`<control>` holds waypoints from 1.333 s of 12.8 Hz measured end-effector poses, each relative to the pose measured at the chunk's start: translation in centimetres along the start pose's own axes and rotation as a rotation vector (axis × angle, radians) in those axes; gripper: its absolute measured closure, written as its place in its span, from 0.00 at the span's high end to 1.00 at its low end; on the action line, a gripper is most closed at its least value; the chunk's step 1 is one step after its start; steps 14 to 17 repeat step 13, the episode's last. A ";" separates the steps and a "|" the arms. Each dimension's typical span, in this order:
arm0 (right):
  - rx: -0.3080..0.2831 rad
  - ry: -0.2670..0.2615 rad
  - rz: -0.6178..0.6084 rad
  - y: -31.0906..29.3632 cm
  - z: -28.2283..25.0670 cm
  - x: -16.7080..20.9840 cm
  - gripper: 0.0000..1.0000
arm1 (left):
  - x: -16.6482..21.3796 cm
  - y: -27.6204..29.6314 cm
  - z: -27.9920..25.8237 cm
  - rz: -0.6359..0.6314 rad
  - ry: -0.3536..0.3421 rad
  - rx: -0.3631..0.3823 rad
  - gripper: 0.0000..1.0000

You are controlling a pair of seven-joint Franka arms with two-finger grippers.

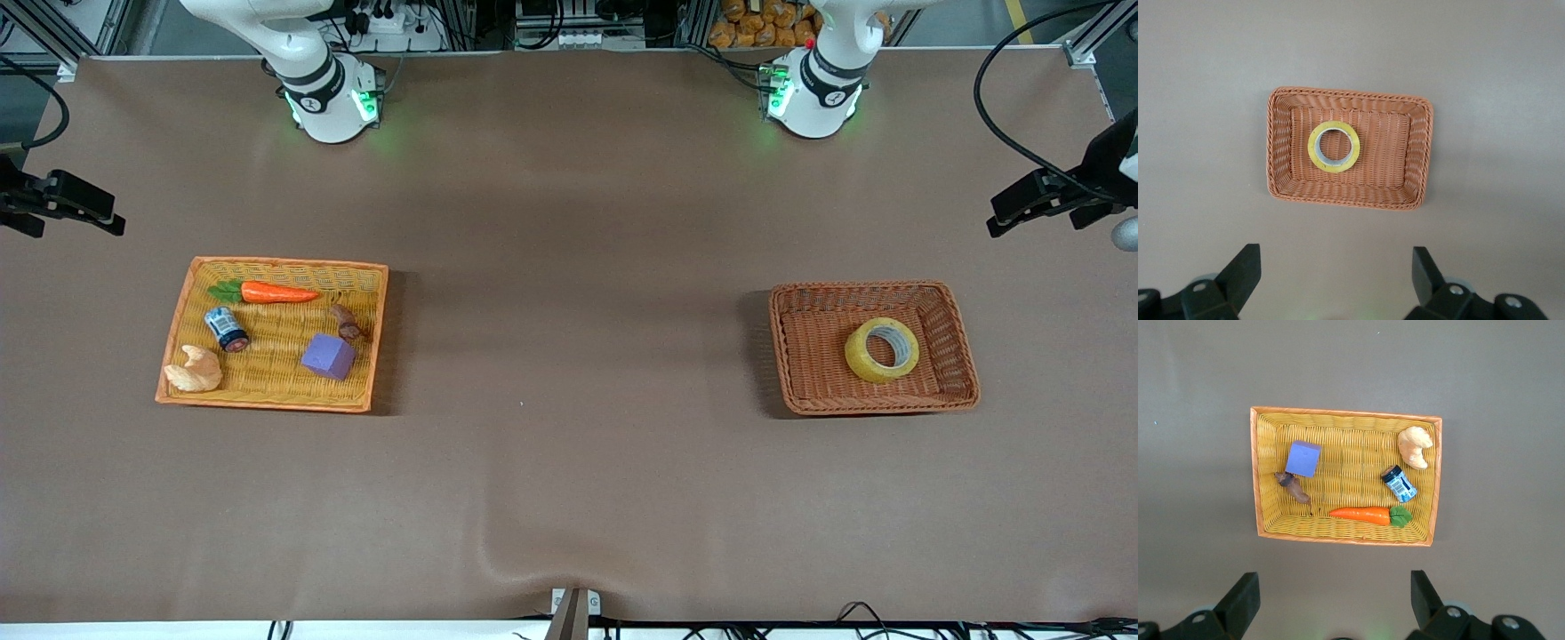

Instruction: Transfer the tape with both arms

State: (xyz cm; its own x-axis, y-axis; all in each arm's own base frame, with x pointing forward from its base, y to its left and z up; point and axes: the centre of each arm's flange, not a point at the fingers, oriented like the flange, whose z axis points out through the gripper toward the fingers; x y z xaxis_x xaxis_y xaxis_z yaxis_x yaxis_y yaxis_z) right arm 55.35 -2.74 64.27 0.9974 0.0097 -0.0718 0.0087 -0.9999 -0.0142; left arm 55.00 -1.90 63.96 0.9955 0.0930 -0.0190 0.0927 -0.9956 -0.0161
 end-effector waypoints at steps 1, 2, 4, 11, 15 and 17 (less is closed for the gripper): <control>0.000 0.000 0.000 0.0 0.0 0.0 1.00 | 0.0 0.0 0.3 0.000 -0.006 0.001 1.00; 0.000 0.000 -0.001 0.0 0.0 0.0 1.00 | 0.0 0.0 0.4 0.000 -0.009 0.001 1.00; 0.000 0.000 -0.001 -0.1 0.0 0.0 1.00 | -0.1 -0.1 0.3 -0.002 -0.006 0.001 1.00; -0.001 -0.001 -0.002 -0.1 0.1 0.1 1.00 | -0.2 -0.3 0.0 -0.006 -0.002 0.000 1.00; -0.001 -0.001 -0.002 -0.1 0.1 0.1 1.00 | -0.2 -0.2 0.0 -0.004 -0.002 0.000 1.00; -0.001 -0.001 -0.002 -0.1 0.1 0.1 1.00 | -0.2 -0.2 0.0 -0.004 -0.002 0.000 1.00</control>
